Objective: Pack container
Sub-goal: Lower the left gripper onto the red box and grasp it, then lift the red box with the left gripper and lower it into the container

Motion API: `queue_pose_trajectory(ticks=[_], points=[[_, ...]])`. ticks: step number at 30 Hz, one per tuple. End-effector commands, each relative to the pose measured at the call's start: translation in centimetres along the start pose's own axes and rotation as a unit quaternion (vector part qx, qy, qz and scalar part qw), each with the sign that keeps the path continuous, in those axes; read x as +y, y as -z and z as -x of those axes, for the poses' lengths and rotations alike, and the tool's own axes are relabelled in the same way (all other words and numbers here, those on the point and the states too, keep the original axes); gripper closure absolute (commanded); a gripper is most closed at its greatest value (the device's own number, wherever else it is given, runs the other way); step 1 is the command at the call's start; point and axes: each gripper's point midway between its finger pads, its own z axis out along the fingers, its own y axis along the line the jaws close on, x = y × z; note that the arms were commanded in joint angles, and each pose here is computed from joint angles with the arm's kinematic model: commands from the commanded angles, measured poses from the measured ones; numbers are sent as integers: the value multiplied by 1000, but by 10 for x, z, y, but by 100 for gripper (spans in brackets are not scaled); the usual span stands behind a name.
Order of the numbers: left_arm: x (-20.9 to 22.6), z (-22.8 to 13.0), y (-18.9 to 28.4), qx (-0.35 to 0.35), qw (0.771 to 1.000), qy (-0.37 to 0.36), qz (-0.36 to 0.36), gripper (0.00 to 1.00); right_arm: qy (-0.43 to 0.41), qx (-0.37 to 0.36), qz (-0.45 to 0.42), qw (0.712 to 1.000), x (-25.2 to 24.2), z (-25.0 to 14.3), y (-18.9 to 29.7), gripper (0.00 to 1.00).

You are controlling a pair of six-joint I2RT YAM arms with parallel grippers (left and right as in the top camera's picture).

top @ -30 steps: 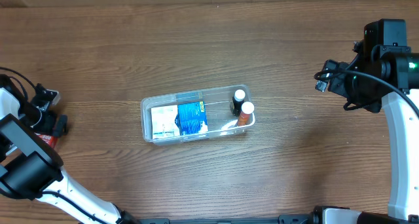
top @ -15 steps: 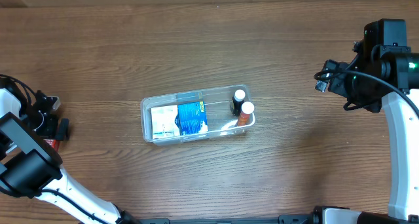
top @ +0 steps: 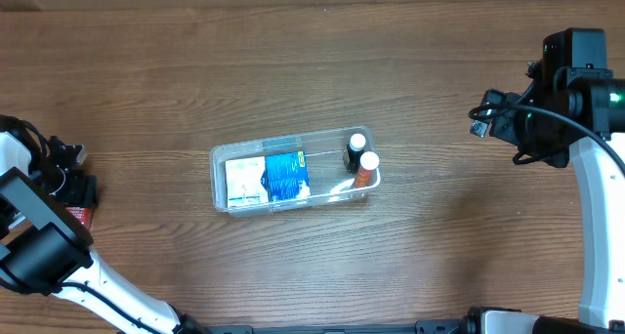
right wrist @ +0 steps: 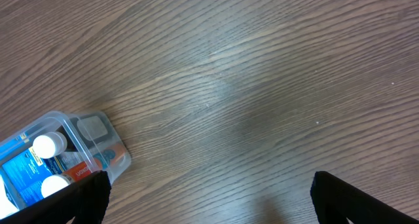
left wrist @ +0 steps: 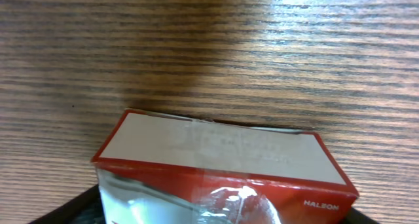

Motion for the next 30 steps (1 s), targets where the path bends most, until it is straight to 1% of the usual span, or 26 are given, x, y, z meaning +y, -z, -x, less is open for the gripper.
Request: queue_pose_trajectory(ticks=[1,3,4,5,10,15,18,22,26,30], points=[[1,-5,-14,20,1000,10,2,27,0,-4,-2,1000,-1,2,0,0],[1,-5,-14,20,1000,10,1,26,0,-4,-2,1000,-1,2,0,0],[1,-6,-14,21,1000,10,1,21,0,-4,-2,1000,-1,3,0,0],[1,-6,-14,21,1000,18,1,20,0,-4,-2,1000,-1,3,0,0],[6,1,-8,4,999,35,14,28,1,-4,-3,1000,-1,3,0,0],[13,7,11,-24,998,55,33,40,1,-4,-2,1000,-1,3,0,0],[17,9,27,-43,995,76,43,42,1,-4,-2,1000,-1,3,0,0],[13,19,56,-95,990,101,35,44,1,-4,-3,1000,-1,3,0,0],[6,27,102,-160,978,129,34,46,0,-5,-6,1000,-3,3,0,0],[-13,35,149,-217,964,150,36,48,0,-4,-7,1000,-3,2,0,0]])
